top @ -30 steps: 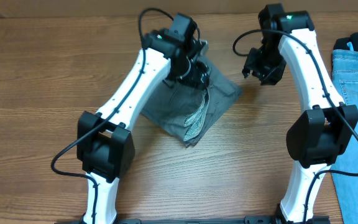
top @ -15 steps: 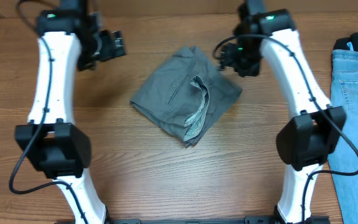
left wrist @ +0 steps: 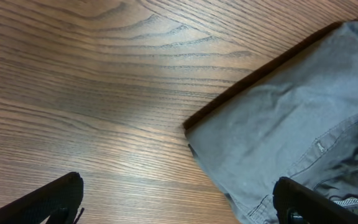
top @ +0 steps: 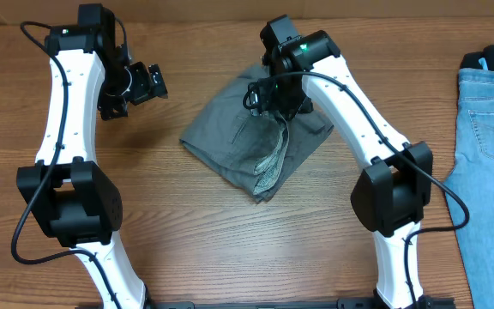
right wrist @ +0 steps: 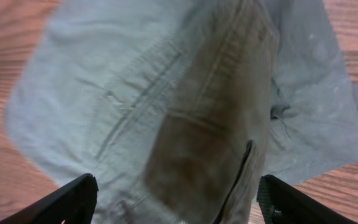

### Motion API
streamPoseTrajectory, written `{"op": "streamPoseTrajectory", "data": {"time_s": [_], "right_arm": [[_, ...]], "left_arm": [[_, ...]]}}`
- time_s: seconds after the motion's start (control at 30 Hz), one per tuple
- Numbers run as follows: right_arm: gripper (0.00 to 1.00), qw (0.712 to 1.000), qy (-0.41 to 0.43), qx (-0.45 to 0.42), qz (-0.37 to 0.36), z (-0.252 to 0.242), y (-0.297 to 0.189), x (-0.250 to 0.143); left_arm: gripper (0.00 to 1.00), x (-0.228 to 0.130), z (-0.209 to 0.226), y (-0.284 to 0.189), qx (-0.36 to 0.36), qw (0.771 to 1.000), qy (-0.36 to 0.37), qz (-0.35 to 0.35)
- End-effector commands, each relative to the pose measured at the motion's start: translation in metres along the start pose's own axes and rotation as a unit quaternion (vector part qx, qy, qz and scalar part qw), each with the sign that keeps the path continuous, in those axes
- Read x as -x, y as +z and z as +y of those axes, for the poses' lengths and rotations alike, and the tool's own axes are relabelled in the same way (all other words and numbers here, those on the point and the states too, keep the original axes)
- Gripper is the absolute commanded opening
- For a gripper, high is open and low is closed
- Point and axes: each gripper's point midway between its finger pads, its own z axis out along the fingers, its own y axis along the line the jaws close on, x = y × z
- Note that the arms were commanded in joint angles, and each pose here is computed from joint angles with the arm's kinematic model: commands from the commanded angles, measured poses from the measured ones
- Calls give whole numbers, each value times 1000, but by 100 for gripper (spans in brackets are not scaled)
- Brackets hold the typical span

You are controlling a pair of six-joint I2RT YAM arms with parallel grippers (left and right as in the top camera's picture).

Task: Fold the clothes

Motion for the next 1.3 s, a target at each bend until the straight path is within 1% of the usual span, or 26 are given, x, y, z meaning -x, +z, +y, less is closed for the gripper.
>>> {"op": "streamPoseTrajectory", "data": {"time_s": [0.0, 0.07, 0.27, 0.3, 0.37, 0.43, 0.57, 0.67, 0.77, 0.8, 0.87, 0.93, 1.0, 1.1, 1.17, 1.27], "right_arm": [[77, 1000, 4, -8, 8, -5, 11, 3], [59, 1000, 6, -15, 14, -8, 16, 1], [15, 995, 19, -87, 41, -42, 23, -10], [11, 994, 20, -100, 44, -48, 22, -12], [6, 991, 26, -124, 50, -63, 20, -14], [6, 987, 35, -144, 61, -78, 16, -19], [6, 982, 57, -157, 89, -104, 16, -29], [6, 980, 78, -154, 100, -123, 30, -34], [11, 979, 99, -136, 113, -133, 49, -43], [17, 977, 114, -136, 118, -138, 56, -47], [25, 972, 133, -143, 128, -148, 64, -56], [38, 963, 161, -167, 137, -163, 66, -66], [39, 951, 193, -194, 143, -177, 61, -73], [41, 943, 218, -207, 144, -190, 49, -77], [47, 942, 224, -207, 142, -193, 39, -76], [53, 941, 236, -205, 126, -195, 13, -70]], "left_arm": [[100, -2, -5, -4, -3, 1000, 14, -4], [100, -2, -5, -4, -3, 1000, 14, -4], [100, -2, -5, -4, -2, 1000, 14, -5], [100, -2, -4, -4, -2, 1000, 14, -5], [100, -2, -4, -4, -1, 1000, 14, -6], [100, -2, -4, -4, -1, 1000, 14, -6], [100, -2, -4, -4, -1, 1000, 18, -6], [100, -2, -4, -4, -1, 1000, 18, -6], [100, -2, -4, -4, -1, 1000, 18, -6], [100, -2, -4, -4, -1, 1000, 18, -6], [100, -2, -4, -4, -1, 1000, 21, -6], [100, -1, -5, -4, -1, 1000, 27, -7], [100, -1, -5, -4, -2, 1000, 28, -8], [100, 0, -5, -4, -2, 1000, 28, -9], [100, 0, -5, -4, -3, 1000, 28, -10], [100, 0, -5, -4, -2, 1000, 28, -10]]}}
